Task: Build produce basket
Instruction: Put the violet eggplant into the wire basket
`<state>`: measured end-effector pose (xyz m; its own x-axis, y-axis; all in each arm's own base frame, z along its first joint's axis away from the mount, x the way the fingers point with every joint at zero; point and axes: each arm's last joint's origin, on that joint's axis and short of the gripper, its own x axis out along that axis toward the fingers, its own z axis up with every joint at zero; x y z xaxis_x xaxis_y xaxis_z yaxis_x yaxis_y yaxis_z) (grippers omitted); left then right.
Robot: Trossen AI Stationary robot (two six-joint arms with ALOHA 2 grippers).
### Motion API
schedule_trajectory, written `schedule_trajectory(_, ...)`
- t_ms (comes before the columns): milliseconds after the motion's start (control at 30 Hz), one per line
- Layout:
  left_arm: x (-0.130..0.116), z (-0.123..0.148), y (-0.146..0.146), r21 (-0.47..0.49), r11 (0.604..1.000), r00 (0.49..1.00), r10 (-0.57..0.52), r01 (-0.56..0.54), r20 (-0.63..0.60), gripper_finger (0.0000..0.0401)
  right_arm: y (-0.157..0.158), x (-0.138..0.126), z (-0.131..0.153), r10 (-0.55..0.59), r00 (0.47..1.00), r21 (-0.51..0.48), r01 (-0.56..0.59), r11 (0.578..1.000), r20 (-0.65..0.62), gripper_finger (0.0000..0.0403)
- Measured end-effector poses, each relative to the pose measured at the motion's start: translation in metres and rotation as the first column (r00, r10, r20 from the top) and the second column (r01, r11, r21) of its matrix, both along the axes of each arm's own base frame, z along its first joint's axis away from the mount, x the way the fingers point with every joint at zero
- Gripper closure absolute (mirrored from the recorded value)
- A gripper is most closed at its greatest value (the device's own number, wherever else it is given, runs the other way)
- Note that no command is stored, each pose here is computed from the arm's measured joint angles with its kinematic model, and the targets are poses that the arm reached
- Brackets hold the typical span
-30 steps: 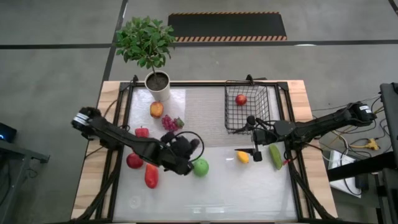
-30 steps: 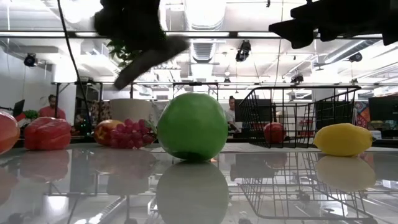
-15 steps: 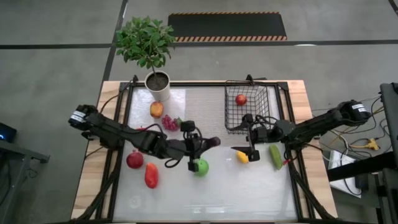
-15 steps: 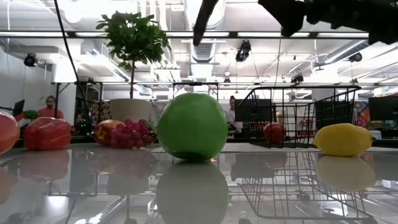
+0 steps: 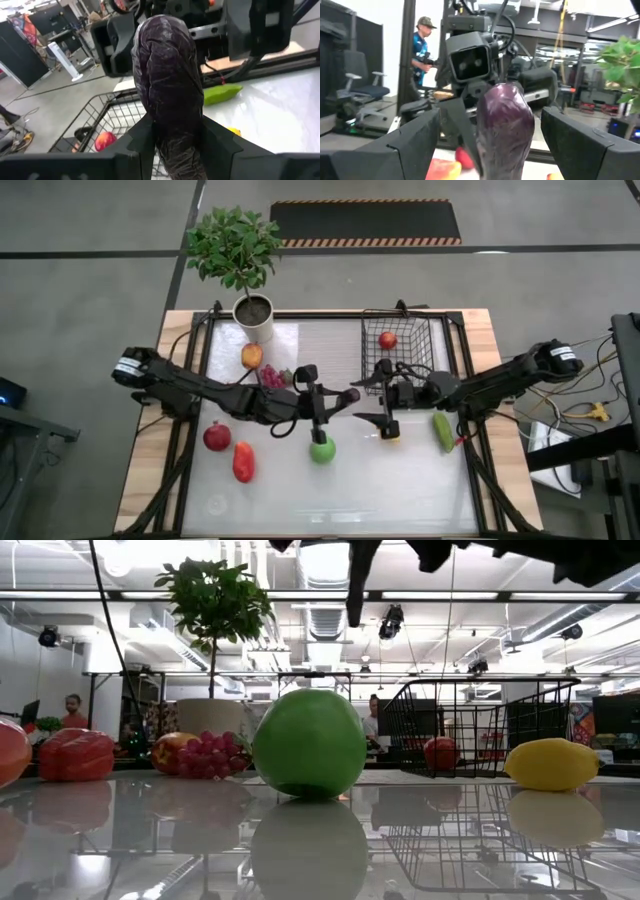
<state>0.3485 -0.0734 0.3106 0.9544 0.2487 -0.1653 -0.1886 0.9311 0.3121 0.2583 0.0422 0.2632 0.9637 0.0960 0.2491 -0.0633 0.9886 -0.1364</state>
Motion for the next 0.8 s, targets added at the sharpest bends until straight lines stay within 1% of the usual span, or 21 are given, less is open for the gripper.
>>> schedule_trajectory(67, 0.001, 0.001, 0.000, 0.007, 1.000, 1.000, -0.012, 0.012, 0.007, 0.0296, 0.000, 0.004, 0.000, -0.031, 0.999, -0.014, 0.031, 0.999, -0.005, 0.0077)
schedule_trajectory(167, 0.001, 0.002, 0.001, 0.009, 1.000, 1.000, -0.015, 0.015, 0.008, 0.0296, 0.000, 0.009, 0.001, -0.046, 0.999, -0.028, 0.046, 0.999, -0.011, 0.0081)
schedule_trajectory(233, 0.001, 0.002, 0.001, 0.009, 1.000, 1.000, -0.015, 0.015, 0.009, 0.0296, 0.001, 0.011, 0.002, -0.046, 0.999, -0.030, 0.045, 0.999, -0.016, 0.0095)
schedule_trajectory(300, 0.001, 0.002, 0.001, 0.011, 1.000, 1.000, -0.015, 0.015, 0.009, 0.0296, 0.001, 0.013, 0.003, -0.046, 0.999, -0.032, 0.045, 0.998, -0.023, 0.0119)
schedule_trajectory(467, 0.001, 0.002, 0.003, 0.009, 1.000, 1.000, -0.014, 0.014, 0.015, 0.0296, 0.001, 0.013, 0.003, -0.047, 0.998, -0.032, 0.046, 0.998, -0.034, 0.0199)
schedule_trajectory(567, 0.001, 0.002, 0.003, 0.005, 1.000, 1.000, -0.013, 0.013, 0.012, 0.0295, 0.001, 0.014, 0.003, -0.048, 0.998, -0.029, 0.047, 0.998, -0.038, 0.0240)
schedule_trajectory(667, 0.002, 0.002, 0.004, 0.003, 1.000, 1.000, -0.023, 0.023, 0.013, 0.0277, 0.001, 0.014, 0.002, -0.047, 0.998, -0.030, 0.046, 0.999, -0.041, 0.0266)
schedule_trajectory(800, 0.002, 0.002, 0.005, 0.001, 1.000, 0.999, -0.028, 0.028, 0.015, 0.0227, 0.001, 0.014, 0.002, -0.044, 0.998, -0.022, 0.043, 0.999, -0.050, 0.0270)
